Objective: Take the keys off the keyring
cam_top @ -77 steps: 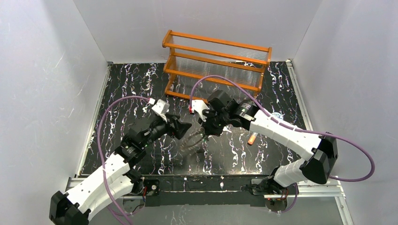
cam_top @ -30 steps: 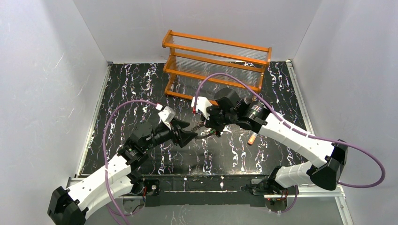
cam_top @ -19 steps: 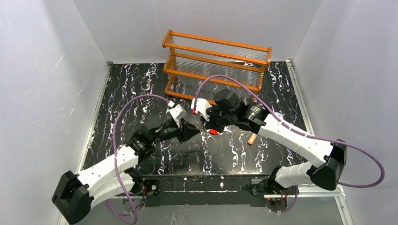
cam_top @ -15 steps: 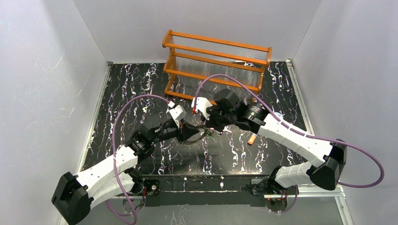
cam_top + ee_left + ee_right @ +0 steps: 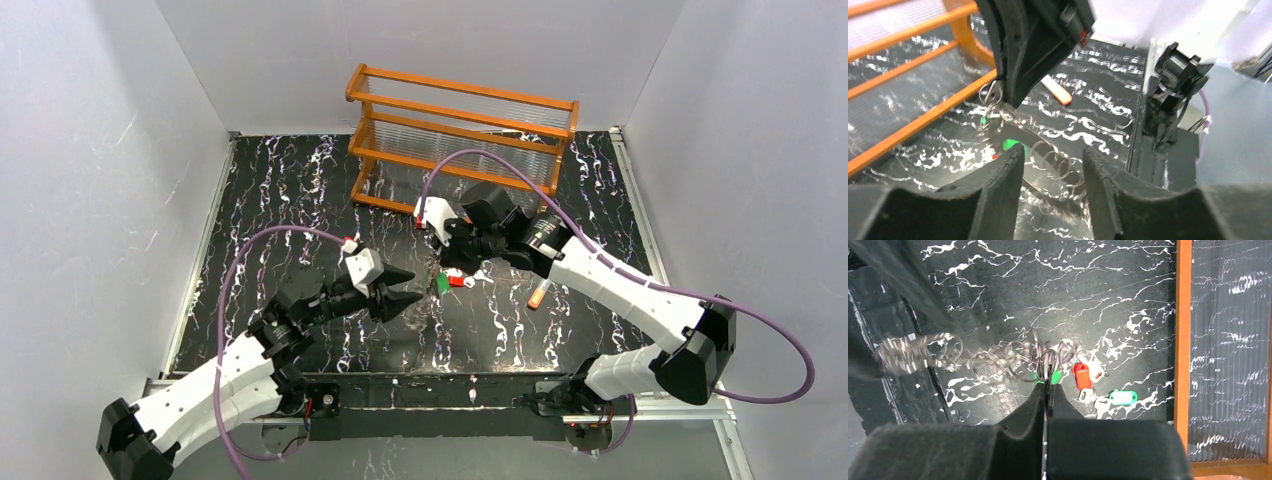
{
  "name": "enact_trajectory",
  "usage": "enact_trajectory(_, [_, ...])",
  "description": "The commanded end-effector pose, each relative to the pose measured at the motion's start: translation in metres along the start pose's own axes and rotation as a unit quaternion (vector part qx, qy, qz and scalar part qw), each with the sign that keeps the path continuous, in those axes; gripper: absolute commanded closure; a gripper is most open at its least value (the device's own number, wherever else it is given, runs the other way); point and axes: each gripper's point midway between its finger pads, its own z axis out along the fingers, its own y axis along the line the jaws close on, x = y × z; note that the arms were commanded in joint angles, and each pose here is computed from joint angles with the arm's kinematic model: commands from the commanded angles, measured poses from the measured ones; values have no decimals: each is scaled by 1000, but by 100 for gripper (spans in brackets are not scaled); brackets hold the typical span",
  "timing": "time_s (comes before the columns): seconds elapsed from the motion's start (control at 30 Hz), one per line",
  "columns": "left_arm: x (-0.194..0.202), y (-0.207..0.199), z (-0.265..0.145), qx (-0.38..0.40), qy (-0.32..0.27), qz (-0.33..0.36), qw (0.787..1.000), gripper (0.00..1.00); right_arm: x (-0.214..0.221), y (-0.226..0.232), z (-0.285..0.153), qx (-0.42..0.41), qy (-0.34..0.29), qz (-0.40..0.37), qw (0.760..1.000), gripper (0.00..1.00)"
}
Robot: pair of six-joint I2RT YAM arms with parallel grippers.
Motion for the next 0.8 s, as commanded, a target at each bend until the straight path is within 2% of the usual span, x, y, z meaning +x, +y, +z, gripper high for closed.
enact_trajectory(0.0, [-30, -10, -14, 5, -76, 21, 997, 51, -18, 0, -9, -15, -30, -29, 999, 99])
enact_trajectory(0.13, [-24, 12, -16, -60, -60, 6, 996, 45, -27, 7, -18, -31, -49, -46, 997, 99])
enact_trajectory(0.33, [-24, 24, -5, -81, -39, -5, 996, 46, -28, 16, -23, -60, -49, -66, 995, 99])
enact_trajectory(0.57, [-15, 35, 8, -91, -15, -1, 996, 61, -28, 18, -22, -64, -52, -71, 994, 99])
enact_trajectory(0.77, [-11, 37, 12, -94, -10, -9, 995, 67, -32, 25, -25, -81, -63, -73, 992, 99])
